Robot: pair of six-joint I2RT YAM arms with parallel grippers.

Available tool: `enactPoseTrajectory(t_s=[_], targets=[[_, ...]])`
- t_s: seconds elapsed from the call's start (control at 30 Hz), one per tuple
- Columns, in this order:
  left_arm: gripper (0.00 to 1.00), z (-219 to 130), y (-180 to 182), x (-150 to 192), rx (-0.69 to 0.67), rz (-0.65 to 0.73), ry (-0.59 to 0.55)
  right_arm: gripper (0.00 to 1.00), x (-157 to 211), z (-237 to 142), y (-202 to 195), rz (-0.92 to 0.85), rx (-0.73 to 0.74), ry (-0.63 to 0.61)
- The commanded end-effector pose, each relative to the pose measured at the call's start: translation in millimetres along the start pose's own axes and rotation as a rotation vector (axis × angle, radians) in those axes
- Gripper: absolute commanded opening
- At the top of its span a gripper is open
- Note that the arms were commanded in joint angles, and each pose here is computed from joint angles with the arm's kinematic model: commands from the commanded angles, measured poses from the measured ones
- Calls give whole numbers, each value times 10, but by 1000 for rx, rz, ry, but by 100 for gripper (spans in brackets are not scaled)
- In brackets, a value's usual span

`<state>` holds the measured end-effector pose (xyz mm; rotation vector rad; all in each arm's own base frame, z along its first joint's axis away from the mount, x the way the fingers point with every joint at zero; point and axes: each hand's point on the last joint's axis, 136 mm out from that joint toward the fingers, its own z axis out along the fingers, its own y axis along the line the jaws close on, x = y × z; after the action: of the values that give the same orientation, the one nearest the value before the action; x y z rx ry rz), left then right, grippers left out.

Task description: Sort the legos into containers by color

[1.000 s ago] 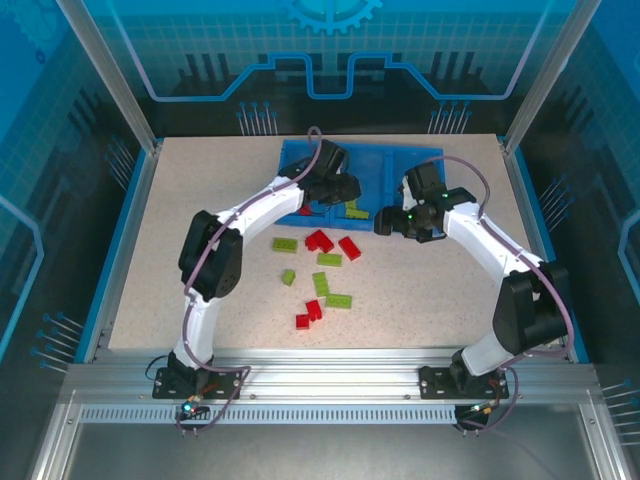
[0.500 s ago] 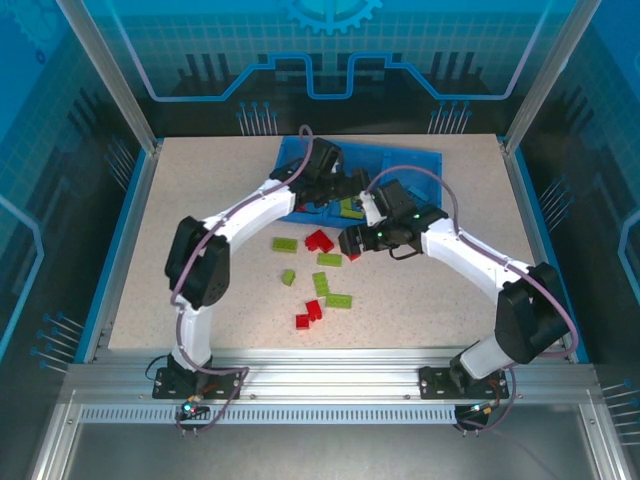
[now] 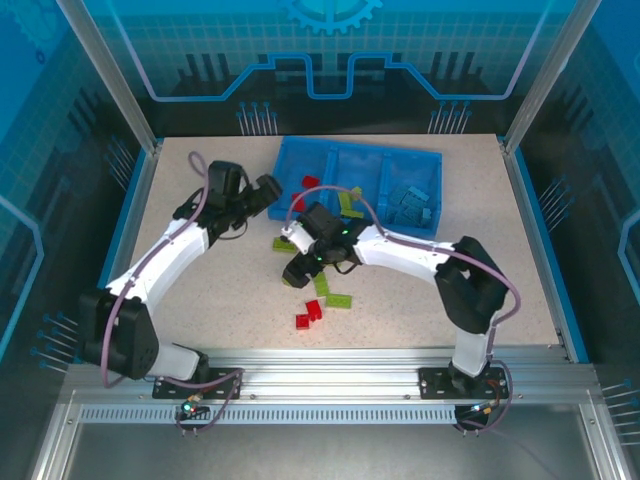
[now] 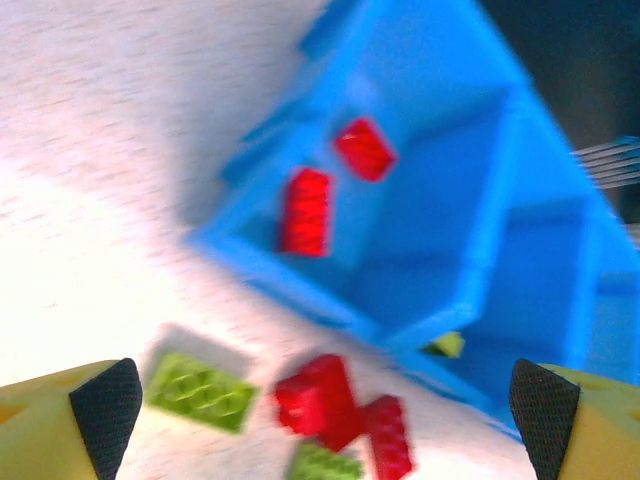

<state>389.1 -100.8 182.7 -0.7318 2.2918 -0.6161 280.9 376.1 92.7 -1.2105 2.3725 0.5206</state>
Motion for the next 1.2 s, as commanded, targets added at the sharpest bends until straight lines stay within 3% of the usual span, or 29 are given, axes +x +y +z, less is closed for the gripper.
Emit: enactPoseTrajectory(t_s=[0.0, 0.23, 0.57, 0.67, 0.9, 1.03, 1.17], targets=[[99, -157, 359, 56, -71, -37, -7, 87, -8, 123, 22, -72, 9, 50], [99, -288, 920, 210, -158, -119, 4, 86, 117, 413, 159, -166, -3, 161], [99, -399, 1274, 360, -203, -185, 9, 79, 198, 686, 170, -185, -13, 243], [99, -419, 1323, 373, -210, -195, 7, 73, 207, 734, 176, -179, -20, 253], [99, -431, 1352, 374, -213, -194, 5, 49, 181, 734, 173, -173, -17, 256], [99, -431, 1363, 380, -216, -194, 5, 38, 39, 559, 206, -160, -15, 208], [99, -423, 1375, 394, -220, -190, 10, 33, -247, 210, 164, -111, -17, 102]])
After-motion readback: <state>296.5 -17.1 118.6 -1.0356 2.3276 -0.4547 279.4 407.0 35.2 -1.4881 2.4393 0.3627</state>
